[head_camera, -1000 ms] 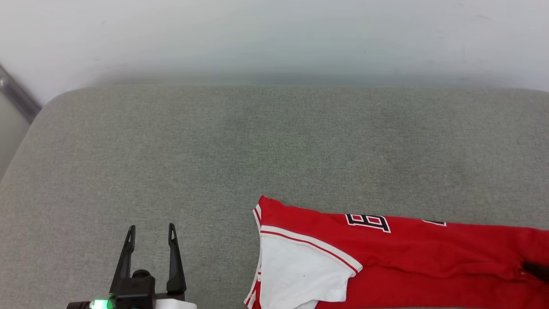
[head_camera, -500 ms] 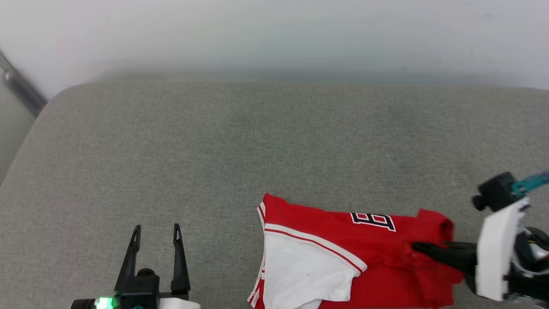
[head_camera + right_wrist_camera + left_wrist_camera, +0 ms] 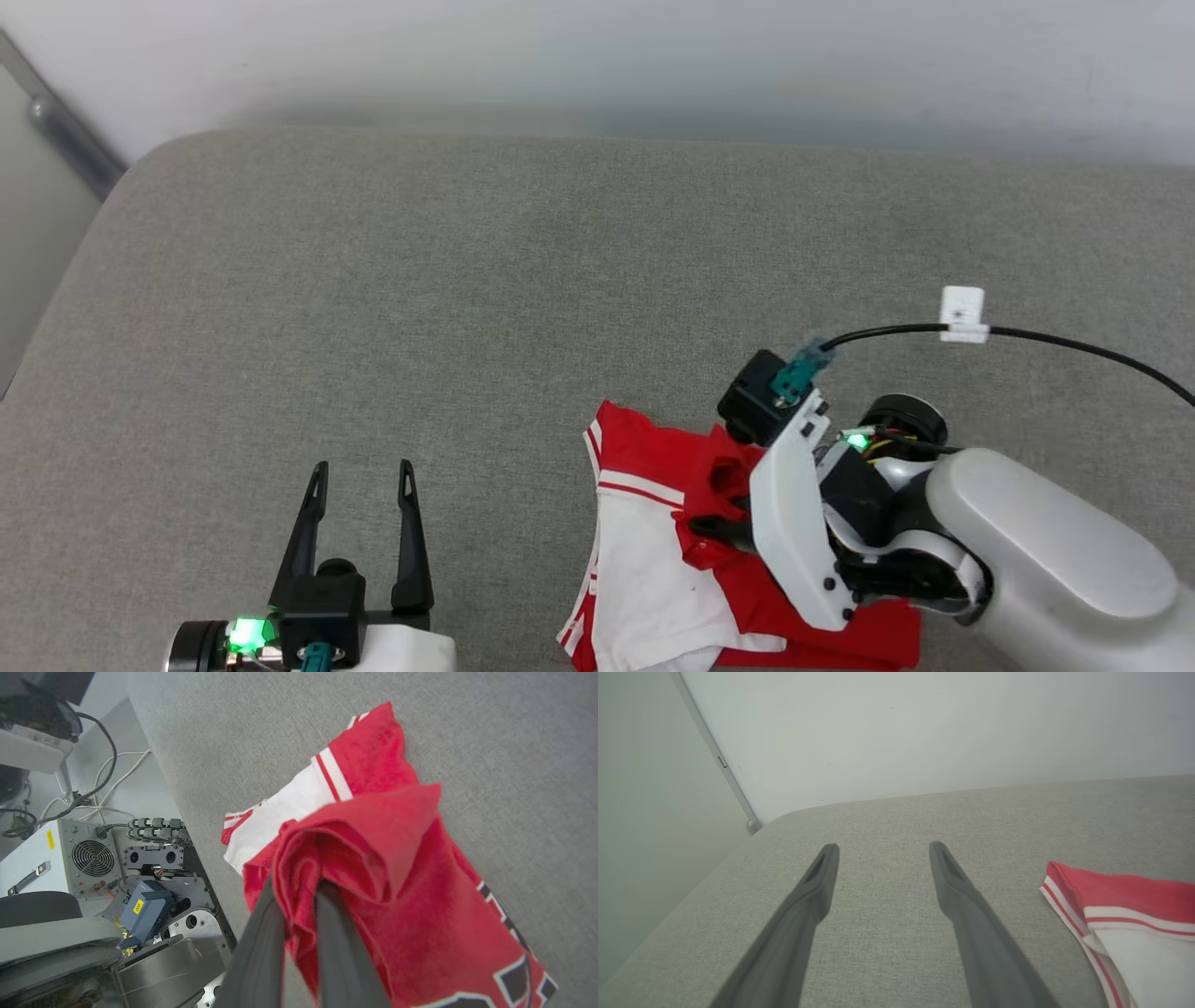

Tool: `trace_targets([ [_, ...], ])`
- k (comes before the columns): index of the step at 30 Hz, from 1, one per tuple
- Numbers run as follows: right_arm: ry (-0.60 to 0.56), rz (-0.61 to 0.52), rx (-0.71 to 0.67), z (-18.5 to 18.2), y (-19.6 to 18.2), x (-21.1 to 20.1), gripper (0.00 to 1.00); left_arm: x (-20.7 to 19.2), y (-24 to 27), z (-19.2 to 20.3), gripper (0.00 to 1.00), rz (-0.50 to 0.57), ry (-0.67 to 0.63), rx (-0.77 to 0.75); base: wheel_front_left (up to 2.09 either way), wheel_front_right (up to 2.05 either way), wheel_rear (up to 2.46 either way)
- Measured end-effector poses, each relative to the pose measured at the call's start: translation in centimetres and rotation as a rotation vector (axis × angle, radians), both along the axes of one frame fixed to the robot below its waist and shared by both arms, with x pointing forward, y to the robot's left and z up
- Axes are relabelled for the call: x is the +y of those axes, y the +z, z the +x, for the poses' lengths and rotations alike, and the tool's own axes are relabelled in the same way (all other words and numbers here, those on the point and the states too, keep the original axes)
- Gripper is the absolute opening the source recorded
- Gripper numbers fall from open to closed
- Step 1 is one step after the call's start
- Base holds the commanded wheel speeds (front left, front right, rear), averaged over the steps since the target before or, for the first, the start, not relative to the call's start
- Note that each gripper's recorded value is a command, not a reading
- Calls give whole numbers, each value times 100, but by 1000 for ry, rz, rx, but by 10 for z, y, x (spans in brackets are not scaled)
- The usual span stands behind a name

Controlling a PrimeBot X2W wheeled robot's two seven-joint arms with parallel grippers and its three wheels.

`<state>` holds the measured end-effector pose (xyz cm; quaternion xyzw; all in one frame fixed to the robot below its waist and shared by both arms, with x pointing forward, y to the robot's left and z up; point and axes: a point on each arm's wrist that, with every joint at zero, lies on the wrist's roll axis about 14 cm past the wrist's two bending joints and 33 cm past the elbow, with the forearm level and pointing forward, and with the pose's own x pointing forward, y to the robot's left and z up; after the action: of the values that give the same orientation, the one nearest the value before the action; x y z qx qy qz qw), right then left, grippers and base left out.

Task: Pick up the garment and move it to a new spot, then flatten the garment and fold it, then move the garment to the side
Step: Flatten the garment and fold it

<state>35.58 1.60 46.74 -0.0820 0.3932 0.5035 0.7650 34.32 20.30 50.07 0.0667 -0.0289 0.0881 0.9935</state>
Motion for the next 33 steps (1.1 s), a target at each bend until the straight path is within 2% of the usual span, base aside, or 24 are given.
trace_targets([
  [9, 86, -157, 28, 6, -44, 19, 0, 0, -9, 4, 100, -14, 9, 28, 0, 0, 0],
  [17, 84, -215, 65, 8, -76, 12, 0, 1, -15, 11, 100, -20, 11, 47, 0, 0, 0],
  [18, 80, -206, 66, 9, -76, 13, 12, 1, -16, 11, 100, -20, 10, 47, 0, 0, 0],
  [19, 77, -193, 63, 9, -74, 14, 41, 0, -16, 12, 100, -20, 7, 47, 0, 0, 0],
  [20, 72, -178, 58, 9, -73, 15, 100, 0, -16, 13, 100, -20, 3, 47, 0, 0, 0],
  [23, 69, -116, 8, 13, -56, 20, 100, 0, -15, 13, 100, -19, -4, 43, 0, 0, 0],
  [26, 54, -6, -100, 26, -25, 27, 100, -2, -11, 13, 100, -19, -14, 33, 0, 0, 0],
  [29, -3, 165, -261, 48, 21, 31, 100, -4, -10, 12, 100, -17, -24, 27, 0, 0, 0],
  [33, -106, 297, -477, 80, 67, 8, 100, -9, -6, 13, 100, -17, -49, 16, 0, 0, 0],
])
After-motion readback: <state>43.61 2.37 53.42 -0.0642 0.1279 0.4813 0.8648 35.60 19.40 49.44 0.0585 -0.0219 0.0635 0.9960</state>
